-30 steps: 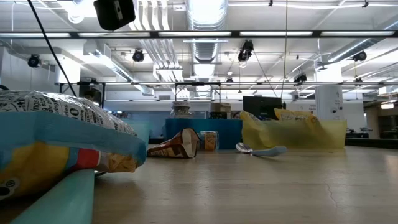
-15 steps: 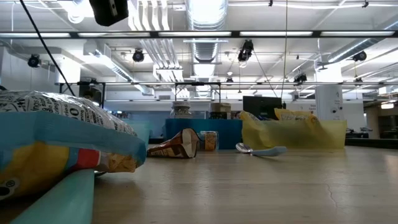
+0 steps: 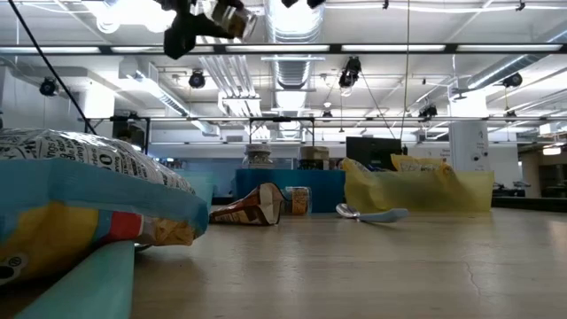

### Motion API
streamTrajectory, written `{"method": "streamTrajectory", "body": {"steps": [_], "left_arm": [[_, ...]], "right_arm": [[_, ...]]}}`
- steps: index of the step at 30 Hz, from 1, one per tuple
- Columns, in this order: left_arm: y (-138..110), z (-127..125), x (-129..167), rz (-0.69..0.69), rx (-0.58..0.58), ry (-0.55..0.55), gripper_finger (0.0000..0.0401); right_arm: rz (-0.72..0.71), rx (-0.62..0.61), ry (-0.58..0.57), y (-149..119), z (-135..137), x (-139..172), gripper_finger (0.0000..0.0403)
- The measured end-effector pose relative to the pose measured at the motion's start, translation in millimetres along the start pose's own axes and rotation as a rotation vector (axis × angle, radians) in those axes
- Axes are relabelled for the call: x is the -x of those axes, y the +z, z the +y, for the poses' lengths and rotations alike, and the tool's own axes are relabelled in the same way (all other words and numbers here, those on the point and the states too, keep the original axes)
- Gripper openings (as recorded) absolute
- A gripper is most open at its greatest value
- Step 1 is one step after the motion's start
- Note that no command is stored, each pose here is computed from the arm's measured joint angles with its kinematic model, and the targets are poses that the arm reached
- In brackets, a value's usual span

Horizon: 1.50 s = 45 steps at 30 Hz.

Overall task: Pick & Place Food Item
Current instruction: Put the bottom brown seasoning bottle into the blue bin

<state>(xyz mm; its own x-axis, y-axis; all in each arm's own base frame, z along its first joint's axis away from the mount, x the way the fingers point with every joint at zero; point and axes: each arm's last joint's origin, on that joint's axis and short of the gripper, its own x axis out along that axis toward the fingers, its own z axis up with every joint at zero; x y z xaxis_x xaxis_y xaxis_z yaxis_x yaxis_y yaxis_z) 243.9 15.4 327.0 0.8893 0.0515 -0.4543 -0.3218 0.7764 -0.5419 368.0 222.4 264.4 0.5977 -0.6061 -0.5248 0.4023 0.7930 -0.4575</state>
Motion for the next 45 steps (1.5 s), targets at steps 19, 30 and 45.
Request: {"method": "streamTrajectory", "body": {"steps": [19,30,45], "left_arm": [[88.6,37.4,-73.7,0.371,-0.3,0.268,0.018],[93.8,77.1,-118.9,0.53,-0.364,0.388,0.018],[94.8,125.8,-139.4,0.593,-0.385,0.455,0.018]], "right_arm": [[0.156,-0.054,-0.142,-55.1,-18.6,13.3,0.0297],[0.059,-0.253,-0.032,-95.7,-57.5,22.1,0.0297],[-0.121,-0.355,0.174,-126.5,-104.3,8.0,0.0297]]}}
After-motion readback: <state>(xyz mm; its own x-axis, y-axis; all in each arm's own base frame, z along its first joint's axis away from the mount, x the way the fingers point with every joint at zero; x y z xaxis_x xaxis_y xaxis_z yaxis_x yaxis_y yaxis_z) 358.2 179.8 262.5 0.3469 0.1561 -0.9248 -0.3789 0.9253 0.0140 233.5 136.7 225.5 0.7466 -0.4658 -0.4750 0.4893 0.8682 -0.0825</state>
